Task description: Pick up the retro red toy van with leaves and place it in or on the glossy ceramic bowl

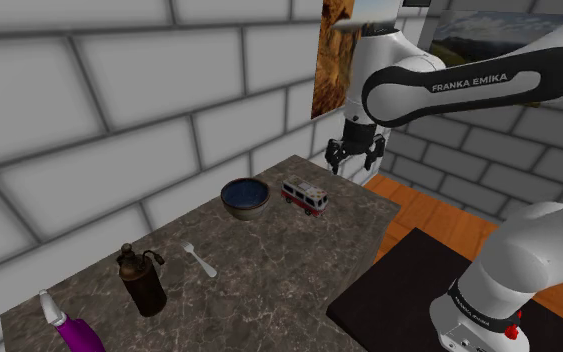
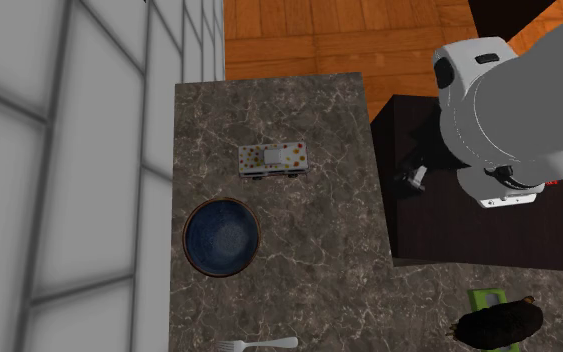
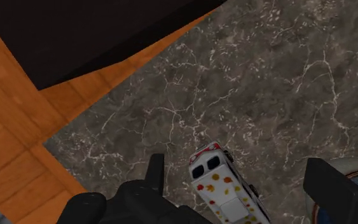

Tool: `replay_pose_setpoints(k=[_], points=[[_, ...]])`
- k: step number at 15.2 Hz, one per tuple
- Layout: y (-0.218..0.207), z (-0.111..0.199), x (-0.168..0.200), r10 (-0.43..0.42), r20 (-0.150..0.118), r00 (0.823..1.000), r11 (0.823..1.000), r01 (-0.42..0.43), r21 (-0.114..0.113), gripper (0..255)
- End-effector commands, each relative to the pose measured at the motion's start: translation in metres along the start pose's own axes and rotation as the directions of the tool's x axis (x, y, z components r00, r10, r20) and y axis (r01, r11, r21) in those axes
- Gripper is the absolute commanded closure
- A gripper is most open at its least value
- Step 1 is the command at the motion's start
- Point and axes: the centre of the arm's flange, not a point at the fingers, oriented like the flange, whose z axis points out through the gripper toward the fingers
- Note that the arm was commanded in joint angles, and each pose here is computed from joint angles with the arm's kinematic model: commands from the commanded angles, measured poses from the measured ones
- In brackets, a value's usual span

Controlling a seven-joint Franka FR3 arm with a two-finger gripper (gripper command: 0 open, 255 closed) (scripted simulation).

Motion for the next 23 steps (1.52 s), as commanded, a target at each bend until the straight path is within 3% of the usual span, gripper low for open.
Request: replay_pose_setpoints(k=[1, 5, 9, 13, 18, 19, 23], points=[[-0.014, 0.024, 0.006, 0.084, -0.001, 0.996, 0.996, -0.084, -0.016, 0], [-0.040, 0.069, 0.026, 0.236, -0.007, 0.972, 0.970, -0.236, -0.051, 0], [-0.062, 0.115, 0.049, 0.383, -0.018, 0.924, 0.920, -0.383, -0.085, 0], [-0.077, 0.161, 0.075, 0.520, -0.033, 0.854, 0.846, -0.520, -0.117, 0], [-0.089, 0.220, 0.111, 0.672, -0.060, 0.738, 0.724, -0.672, -0.152, 0], [-0.090, 0.225, 0.114, 0.683, -0.062, 0.727, 0.713, -0.683, -0.155, 0], [-0.086, 0.246, 0.113, 0.683, -0.062, 0.727, 0.713, -0.683, -0.155, 0]])
